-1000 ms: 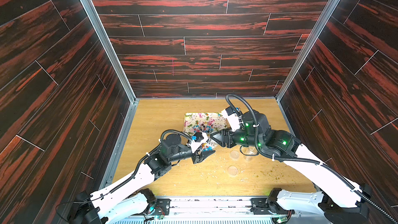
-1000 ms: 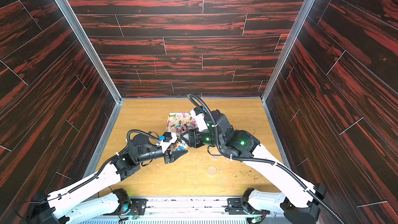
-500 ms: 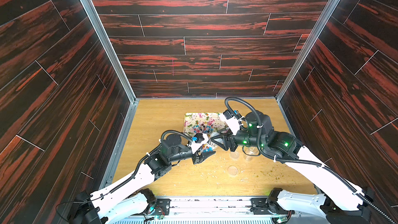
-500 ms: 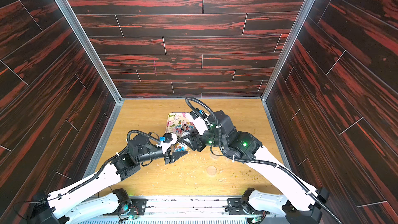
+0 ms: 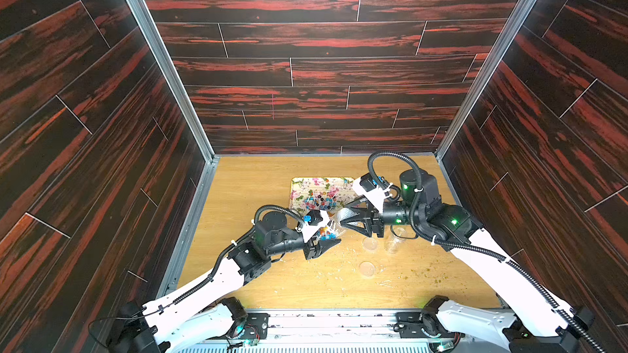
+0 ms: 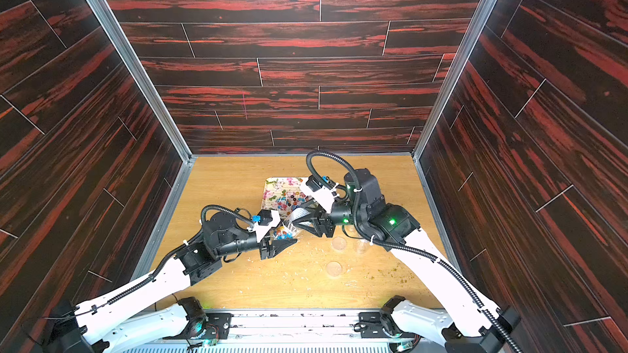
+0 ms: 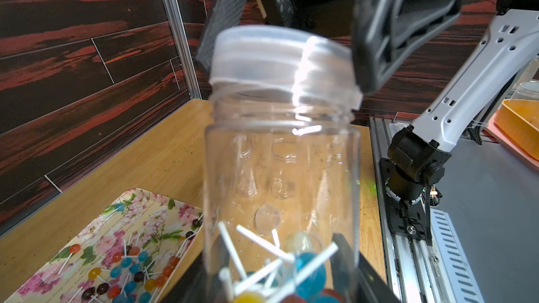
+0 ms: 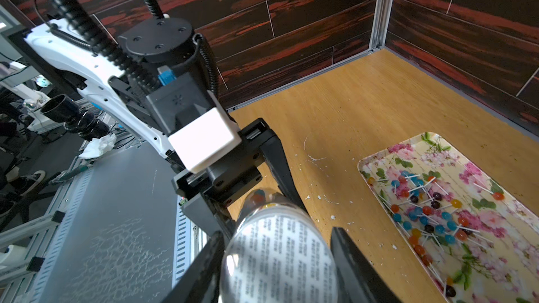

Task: Pour the candies out of the jar
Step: Unscrew the lid from the jar.

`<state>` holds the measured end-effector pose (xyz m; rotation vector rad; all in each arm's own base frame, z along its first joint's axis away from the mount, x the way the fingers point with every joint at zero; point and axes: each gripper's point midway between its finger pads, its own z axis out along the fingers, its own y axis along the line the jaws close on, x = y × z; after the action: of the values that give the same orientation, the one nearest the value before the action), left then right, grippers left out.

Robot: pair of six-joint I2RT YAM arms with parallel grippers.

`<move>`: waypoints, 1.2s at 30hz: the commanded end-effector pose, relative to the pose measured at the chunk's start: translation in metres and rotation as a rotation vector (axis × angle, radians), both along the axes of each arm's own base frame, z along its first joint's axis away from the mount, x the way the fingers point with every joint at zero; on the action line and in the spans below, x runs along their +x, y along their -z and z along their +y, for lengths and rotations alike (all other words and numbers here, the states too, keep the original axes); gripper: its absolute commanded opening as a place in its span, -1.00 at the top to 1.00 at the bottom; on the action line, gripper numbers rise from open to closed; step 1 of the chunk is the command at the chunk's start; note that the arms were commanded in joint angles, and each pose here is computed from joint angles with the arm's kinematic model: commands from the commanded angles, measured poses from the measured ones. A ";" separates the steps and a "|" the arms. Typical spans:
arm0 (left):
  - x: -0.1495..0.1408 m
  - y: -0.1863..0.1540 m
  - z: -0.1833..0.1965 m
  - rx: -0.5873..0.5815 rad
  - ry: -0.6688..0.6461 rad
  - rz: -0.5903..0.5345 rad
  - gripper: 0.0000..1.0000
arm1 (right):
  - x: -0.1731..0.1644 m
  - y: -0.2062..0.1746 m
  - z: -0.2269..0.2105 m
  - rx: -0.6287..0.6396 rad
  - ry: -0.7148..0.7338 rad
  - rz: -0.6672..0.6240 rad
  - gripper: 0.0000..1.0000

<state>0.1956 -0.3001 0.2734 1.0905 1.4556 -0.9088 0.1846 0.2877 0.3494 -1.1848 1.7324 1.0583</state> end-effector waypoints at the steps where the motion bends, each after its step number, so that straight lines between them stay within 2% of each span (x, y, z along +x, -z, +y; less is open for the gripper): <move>1: 0.001 -0.022 0.002 -0.048 -0.005 -0.042 -0.07 | -0.001 -0.009 -0.002 0.025 -0.026 -0.029 -0.13; 8: 0.001 -0.023 0.003 -0.050 -0.006 -0.044 -0.07 | -0.002 -0.010 0.005 0.057 -0.047 0.028 -0.17; 15: 0.001 -0.022 0.003 -0.049 -0.005 -0.041 -0.08 | 0.002 -0.023 0.005 0.098 -0.010 0.027 -0.15; 36: -0.004 -0.025 0.009 -0.057 -0.014 -0.051 -0.08 | 0.021 -0.028 -0.022 0.056 0.158 -0.007 -0.13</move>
<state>0.1940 -0.2952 0.2832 1.0746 1.4296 -0.9004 0.2095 0.2769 0.3701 -1.0170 1.7590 1.0304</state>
